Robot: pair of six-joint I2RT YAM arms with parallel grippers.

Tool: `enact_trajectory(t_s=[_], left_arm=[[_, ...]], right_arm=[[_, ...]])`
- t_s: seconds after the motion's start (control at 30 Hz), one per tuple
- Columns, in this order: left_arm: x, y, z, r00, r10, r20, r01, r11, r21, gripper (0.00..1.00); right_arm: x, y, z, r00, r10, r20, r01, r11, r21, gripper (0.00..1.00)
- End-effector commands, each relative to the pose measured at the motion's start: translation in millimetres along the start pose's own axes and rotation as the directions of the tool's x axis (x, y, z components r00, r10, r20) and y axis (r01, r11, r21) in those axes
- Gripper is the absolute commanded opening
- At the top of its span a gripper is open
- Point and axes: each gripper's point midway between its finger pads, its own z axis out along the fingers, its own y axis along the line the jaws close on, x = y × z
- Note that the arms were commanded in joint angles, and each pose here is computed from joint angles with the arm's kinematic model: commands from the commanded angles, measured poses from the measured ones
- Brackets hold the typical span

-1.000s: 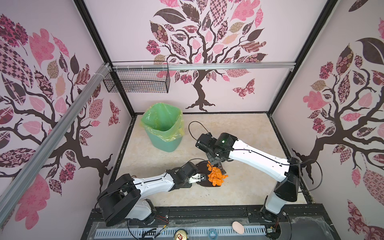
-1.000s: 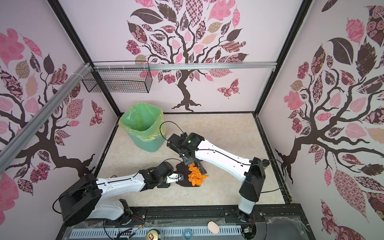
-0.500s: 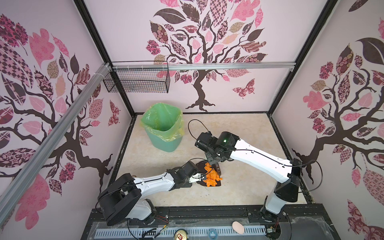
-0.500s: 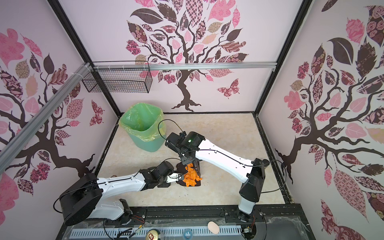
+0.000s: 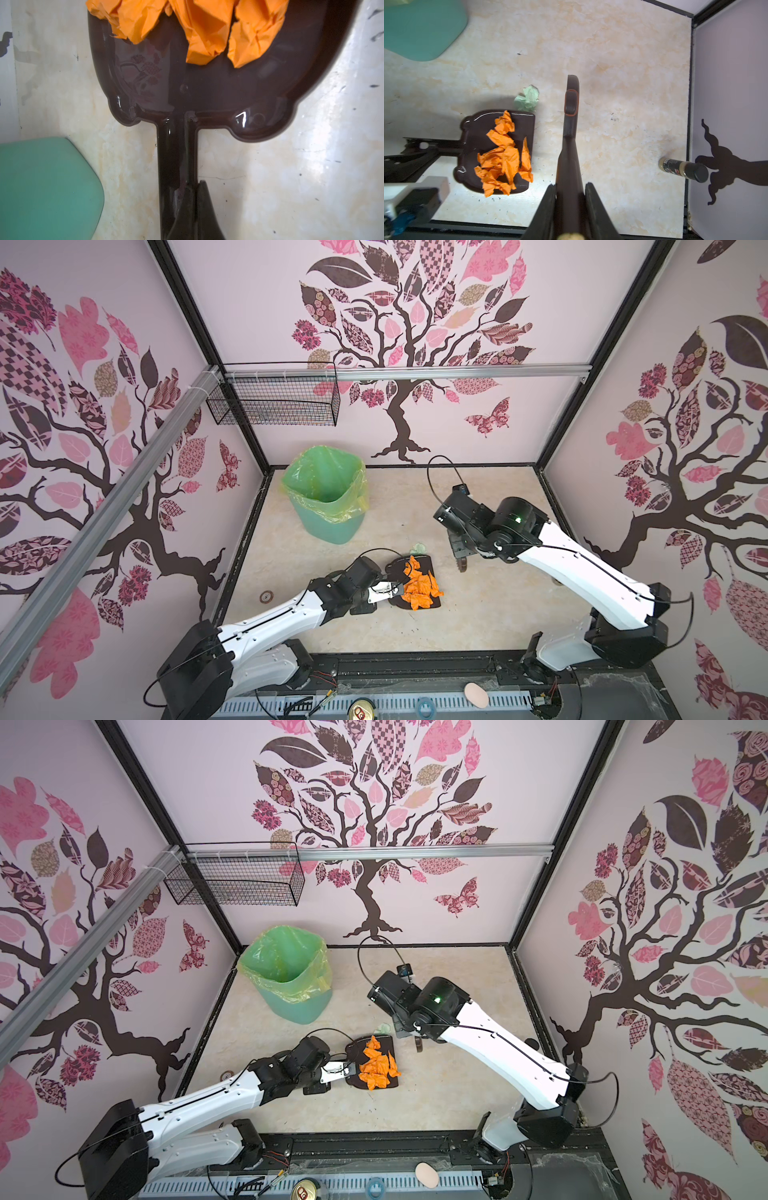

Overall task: Sweep away the paper scraps from the table
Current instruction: 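Push the orange scraps onto the dustpan with the right gripper's brush, then lift and carry the loaded dustpan with the left gripper over the green bin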

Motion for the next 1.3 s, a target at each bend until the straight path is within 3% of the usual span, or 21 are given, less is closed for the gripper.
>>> enact_trajectory(t_s=[0.0,0.17,0.4,0.7,1.27], left_arm=[[-15,12,-32,0.999,-0.015,0.051,0.014,1.000,0.014,0.00],[-14,23,-74,0.999,0.001,0.039,-0.003,0.999,0.035,0.00],[-9,44,-123,0.998,0.061,0.012,-0.061,0.998,-0.021,0.00],[2,84,-171,1.000,-0.010,0.004,0.010,1.000,0.000,0.00],[28,157,-217,0.993,-0.117,-0.002,0.117,0.993,0.001,0.00]], right_arm=[[6,-14,6,1.000,-0.006,-0.001,0.006,0.999,0.036,0.00],[14,-22,18,1.000,-0.005,-0.020,0.006,0.999,0.043,0.00],[15,-24,32,1.000,0.004,-0.022,-0.003,0.999,0.033,0.00],[16,-22,38,1.000,-0.008,-0.019,0.009,1.000,0.016,0.00],[19,-23,45,0.999,-0.023,-0.025,0.023,1.000,0.001,0.00]])
